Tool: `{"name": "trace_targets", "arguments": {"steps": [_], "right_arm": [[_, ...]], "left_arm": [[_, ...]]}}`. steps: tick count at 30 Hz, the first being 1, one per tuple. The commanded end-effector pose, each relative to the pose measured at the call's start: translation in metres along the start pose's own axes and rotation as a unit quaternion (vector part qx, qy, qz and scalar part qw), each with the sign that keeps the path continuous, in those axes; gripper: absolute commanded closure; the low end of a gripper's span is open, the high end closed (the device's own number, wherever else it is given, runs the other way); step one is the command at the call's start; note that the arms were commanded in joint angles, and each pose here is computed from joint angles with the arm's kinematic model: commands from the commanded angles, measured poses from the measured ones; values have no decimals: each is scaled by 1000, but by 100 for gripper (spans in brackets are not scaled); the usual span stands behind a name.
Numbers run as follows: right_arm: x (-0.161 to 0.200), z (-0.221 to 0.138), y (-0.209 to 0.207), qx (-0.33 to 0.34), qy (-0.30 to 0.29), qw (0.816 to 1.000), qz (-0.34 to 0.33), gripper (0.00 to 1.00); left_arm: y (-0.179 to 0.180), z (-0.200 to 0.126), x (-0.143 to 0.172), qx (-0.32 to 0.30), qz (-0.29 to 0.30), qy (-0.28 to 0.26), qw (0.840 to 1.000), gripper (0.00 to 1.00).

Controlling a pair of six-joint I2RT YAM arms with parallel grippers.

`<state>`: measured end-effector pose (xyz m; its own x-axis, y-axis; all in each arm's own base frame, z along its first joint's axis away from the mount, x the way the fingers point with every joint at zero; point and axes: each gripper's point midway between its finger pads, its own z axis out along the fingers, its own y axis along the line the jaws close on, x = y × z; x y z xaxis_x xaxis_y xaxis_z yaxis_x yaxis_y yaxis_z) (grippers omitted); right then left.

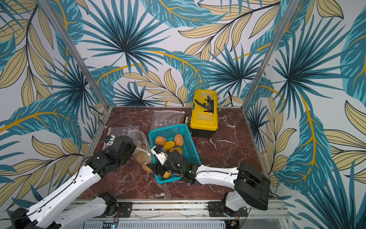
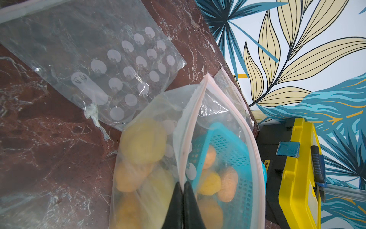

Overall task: Put the potatoes into a zipper bag and zip it
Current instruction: Adjust the zipper food storage bag at the center of the board.

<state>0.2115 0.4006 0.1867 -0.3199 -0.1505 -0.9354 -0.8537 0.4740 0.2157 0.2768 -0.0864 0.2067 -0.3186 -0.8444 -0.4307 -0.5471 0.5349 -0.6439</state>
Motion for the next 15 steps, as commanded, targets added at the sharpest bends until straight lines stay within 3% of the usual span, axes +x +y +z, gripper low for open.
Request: {"name": "trace_targets", "arguments": {"steps": [1,15], "right_arm": [[-21,7,4,-7,-43,999,-9,45],[-20,9,-9,30,-54,998,-13,88]], "left_arm": [[-3,-4,-5,5,1,-3,1000,100],[0,-3,-5,4,-3,0,1000,100]]}}
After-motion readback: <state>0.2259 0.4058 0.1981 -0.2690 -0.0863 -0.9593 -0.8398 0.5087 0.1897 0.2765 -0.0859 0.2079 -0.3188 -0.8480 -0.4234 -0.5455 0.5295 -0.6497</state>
